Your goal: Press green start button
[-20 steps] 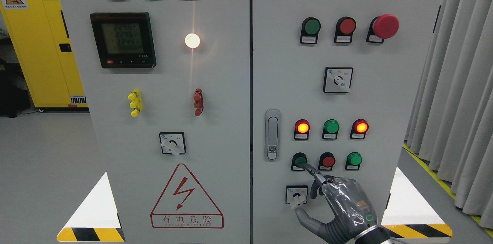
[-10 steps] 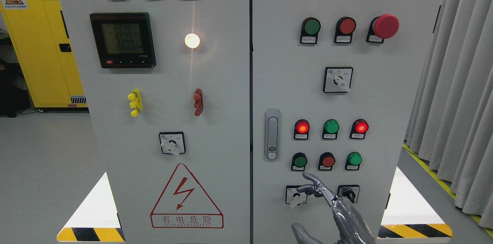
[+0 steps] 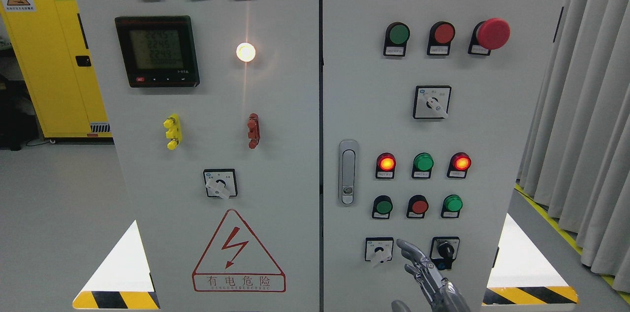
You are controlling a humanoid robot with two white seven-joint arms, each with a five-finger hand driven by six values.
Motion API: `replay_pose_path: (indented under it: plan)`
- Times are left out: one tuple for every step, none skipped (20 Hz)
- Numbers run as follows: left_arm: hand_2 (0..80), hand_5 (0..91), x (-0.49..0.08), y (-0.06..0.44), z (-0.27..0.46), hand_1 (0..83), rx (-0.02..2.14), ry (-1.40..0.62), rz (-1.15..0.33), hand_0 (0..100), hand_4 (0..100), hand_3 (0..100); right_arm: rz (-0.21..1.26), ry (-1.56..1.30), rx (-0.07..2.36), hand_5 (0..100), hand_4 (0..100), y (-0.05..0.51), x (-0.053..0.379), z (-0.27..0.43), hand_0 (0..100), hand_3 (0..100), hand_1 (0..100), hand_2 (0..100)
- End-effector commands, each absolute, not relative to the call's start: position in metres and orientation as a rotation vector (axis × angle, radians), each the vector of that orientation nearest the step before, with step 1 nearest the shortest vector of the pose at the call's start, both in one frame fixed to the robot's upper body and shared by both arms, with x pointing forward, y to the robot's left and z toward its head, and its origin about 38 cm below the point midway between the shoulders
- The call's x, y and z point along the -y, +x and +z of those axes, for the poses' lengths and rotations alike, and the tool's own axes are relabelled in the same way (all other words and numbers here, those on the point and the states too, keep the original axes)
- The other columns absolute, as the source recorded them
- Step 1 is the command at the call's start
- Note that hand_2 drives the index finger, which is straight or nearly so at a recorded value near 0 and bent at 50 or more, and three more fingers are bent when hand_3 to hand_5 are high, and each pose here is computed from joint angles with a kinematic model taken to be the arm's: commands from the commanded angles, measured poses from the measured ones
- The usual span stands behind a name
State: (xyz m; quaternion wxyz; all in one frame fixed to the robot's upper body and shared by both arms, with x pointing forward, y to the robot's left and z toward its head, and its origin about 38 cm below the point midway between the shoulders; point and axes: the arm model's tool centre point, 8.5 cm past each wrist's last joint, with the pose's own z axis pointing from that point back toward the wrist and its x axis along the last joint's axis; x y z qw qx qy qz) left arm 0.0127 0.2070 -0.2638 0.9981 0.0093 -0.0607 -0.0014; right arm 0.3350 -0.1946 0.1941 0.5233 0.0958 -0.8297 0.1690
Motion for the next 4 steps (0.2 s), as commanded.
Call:
replay_pose_path:
  plan:
    - [0.0, 0.0, -0.2058, 0.0311, -0.2635, 55.6, 0.162, 0.015, -0.003, 12, 0, 0, 0.339, 0.330, 2.008, 0, 6, 0.3204, 0.1917, 0.2026, 48, 0, 50, 0]
    - [0.0, 0.0, -0.2058, 0.0311, -0.2635, 55.6, 0.162, 0.015, -0.003, 12, 0, 0, 0.339, 0.330, 2.007, 0, 6, 0.3204, 0.1917, 0.2025, 47, 0, 50, 0]
    - [0.0, 0.0, -0.2058, 0.0311, -0.2635, 55.6, 0.162, 0.015, -0.003, 12, 0, 0, 0.339, 0.330, 2.007, 0, 6, 0.3204, 0.1917, 0.2025, 47, 0, 50, 0]
    - [0.0, 0.0, -0.2058, 0.0311, -0.2635, 55.6, 0.162, 0.015, -0.003, 12, 0, 0, 0.340, 0.331, 2.008, 0, 6, 0.3203, 0.1917, 0.2030, 45, 0, 50, 0]
